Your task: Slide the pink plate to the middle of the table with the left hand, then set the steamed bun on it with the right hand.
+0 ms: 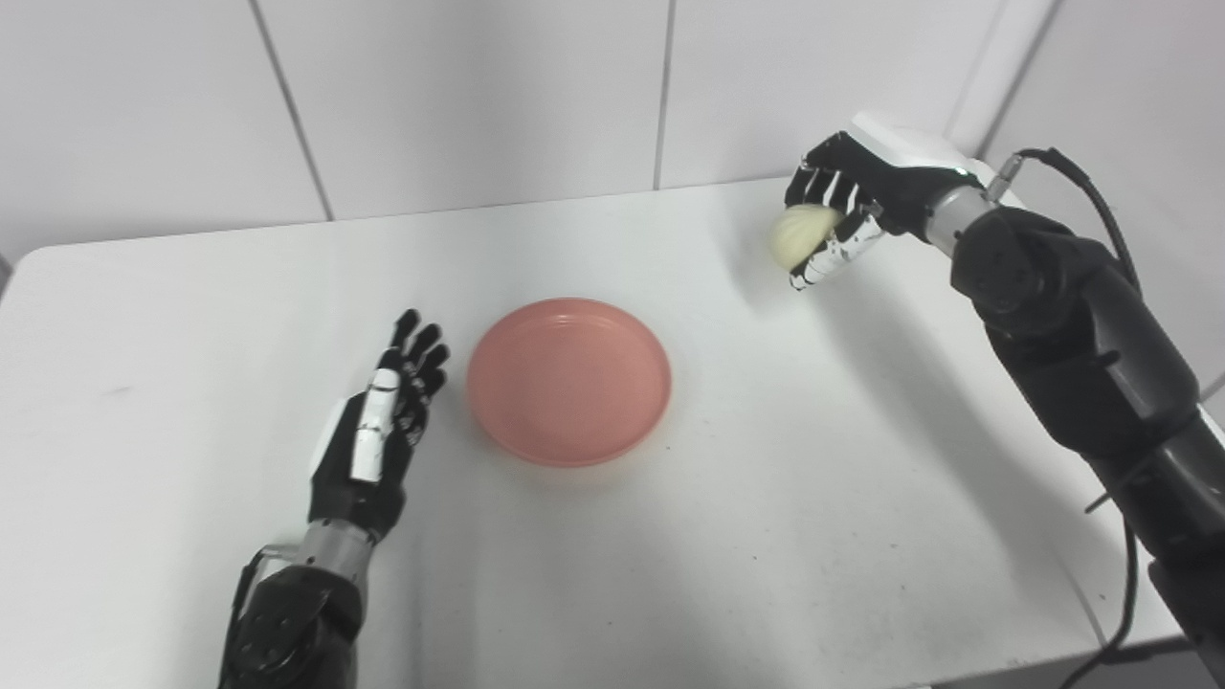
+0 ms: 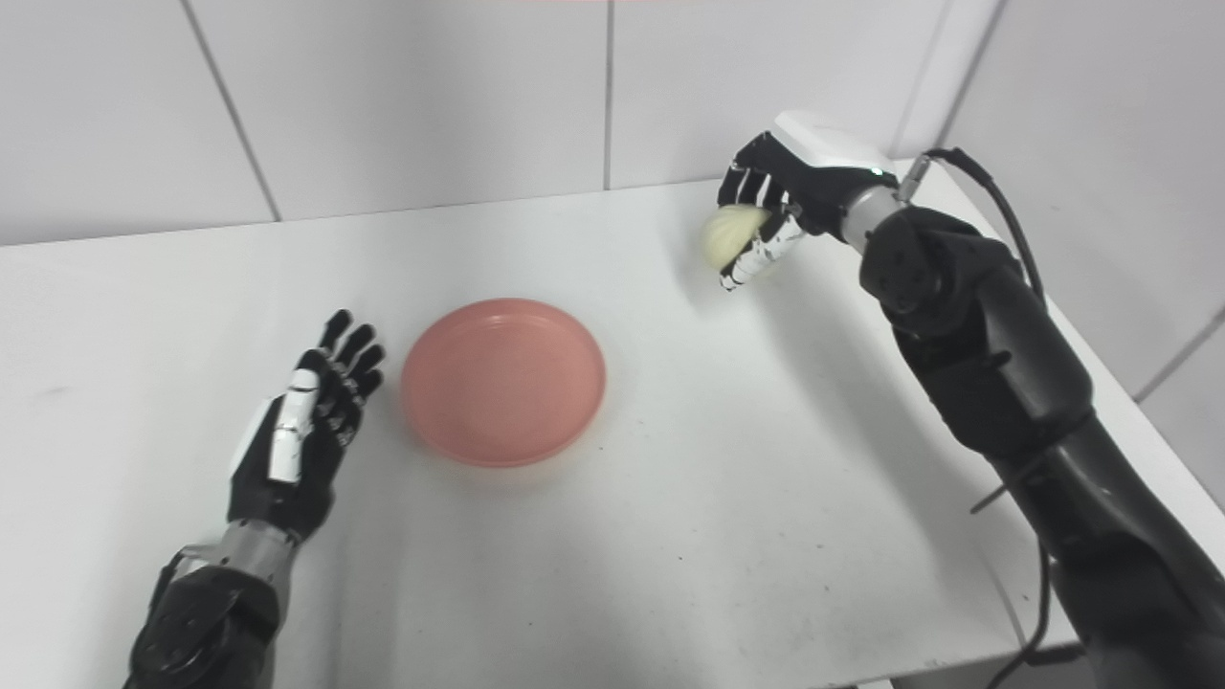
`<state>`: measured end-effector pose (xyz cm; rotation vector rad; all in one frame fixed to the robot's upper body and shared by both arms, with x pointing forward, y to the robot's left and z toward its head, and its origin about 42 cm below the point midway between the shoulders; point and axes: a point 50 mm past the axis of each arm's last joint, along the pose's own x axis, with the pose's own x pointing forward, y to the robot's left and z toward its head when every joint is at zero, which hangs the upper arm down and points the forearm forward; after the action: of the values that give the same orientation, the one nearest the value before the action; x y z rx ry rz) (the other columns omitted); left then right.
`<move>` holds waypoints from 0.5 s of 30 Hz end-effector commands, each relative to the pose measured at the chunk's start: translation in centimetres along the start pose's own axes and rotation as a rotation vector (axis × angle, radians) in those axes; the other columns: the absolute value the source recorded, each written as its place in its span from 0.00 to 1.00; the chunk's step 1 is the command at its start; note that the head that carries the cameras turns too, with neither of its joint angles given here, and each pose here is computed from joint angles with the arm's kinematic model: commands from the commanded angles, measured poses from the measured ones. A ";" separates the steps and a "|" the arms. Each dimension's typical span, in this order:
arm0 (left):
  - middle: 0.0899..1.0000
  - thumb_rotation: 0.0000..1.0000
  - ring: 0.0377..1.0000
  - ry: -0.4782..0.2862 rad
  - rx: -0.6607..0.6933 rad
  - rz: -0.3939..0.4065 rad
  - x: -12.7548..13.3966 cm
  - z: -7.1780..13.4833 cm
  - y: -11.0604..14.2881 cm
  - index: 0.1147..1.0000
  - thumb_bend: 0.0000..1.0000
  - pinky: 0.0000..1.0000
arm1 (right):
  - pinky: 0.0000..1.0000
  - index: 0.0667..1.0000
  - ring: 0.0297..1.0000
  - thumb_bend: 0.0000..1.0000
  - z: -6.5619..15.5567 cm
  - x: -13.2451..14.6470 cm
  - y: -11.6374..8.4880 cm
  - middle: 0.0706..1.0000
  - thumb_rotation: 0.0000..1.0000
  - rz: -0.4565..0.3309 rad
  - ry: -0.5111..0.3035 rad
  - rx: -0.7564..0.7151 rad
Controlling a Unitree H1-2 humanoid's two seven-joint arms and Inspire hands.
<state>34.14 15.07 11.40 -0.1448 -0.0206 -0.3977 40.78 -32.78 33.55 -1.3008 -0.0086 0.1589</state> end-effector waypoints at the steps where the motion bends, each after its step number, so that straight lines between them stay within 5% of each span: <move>1: 0.99 1.00 0.98 0.170 -0.031 0.021 -1.6 -3.9 -0.2 0.98 0.48 1.00 | 0.40 0.45 0.46 0.50 1.7 0.3 -2.5 0.50 0.12 -0.068 -0.072 -0.036; 15: 0.99 1.00 0.99 0.158 -0.032 0.013 -0.5 -4.1 -1.7 1.00 0.49 1.00 | 0.37 0.45 0.41 0.50 7.6 1.7 0.2 0.45 0.12 -0.021 -0.261 0.014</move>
<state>34.74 13.29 11.38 -0.1530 -0.0267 -0.4045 41.52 -26.08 31.82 -1.2293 -0.1200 0.3315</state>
